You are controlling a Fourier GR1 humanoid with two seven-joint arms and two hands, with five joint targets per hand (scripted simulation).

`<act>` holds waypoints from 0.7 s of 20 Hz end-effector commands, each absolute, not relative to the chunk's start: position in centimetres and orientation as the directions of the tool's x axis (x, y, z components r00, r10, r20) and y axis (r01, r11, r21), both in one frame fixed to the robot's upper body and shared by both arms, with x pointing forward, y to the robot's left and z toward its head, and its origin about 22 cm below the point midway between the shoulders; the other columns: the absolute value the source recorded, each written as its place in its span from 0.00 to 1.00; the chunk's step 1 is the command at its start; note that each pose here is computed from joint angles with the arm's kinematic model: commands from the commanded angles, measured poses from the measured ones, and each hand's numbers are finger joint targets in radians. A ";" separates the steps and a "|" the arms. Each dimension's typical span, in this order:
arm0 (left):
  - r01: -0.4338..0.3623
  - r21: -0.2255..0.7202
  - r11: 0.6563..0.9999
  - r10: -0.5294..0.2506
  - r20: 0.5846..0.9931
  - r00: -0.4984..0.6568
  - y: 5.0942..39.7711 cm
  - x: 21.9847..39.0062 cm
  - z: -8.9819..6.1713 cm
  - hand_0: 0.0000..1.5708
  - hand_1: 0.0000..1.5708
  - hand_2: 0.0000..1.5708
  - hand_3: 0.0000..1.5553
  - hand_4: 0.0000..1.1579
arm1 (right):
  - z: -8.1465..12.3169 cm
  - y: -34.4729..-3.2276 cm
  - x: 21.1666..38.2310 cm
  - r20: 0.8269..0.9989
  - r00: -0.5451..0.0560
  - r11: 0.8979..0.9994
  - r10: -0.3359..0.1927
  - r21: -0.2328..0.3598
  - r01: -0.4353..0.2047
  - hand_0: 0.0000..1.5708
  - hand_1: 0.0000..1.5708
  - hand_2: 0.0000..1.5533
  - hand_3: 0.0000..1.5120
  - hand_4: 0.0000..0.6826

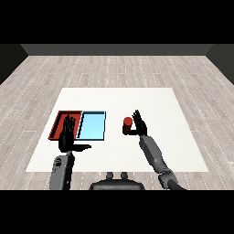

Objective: Pick the red can and put it in the red box

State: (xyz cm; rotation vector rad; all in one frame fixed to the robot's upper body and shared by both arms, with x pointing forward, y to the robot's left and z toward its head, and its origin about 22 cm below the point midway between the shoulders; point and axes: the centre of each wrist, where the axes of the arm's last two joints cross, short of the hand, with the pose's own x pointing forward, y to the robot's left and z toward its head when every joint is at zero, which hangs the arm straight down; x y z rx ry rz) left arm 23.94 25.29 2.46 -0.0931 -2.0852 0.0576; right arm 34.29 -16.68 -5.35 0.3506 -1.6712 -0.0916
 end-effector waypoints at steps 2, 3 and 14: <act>0.049 -0.079 0.996 0.093 0.866 -0.491 25.1 24.6 1.9 0.00 0.00 0.00 0.00 0.00 | -6.8 -17.7 34.8 0.960 -0.062 0.951 -0.272 0.258 -0.173 0.00 0.00 0.00 0.00 0.00; 0.048 -0.084 0.995 0.097 0.875 -0.475 24.8 23.7 2.2 0.00 0.00 0.00 0.00 0.00 | -6.0 -15.7 33.6 0.955 -0.074 0.951 -0.287 0.274 -0.142 0.00 0.00 0.00 0.00 0.00; 0.028 -0.066 0.997 0.071 0.873 -0.483 25.5 23.8 2.9 0.00 0.00 0.00 0.00 0.00 | -6.5 -14.6 35.0 0.967 -0.065 0.958 -0.248 0.235 -0.161 0.00 0.00 0.00 0.00 0.00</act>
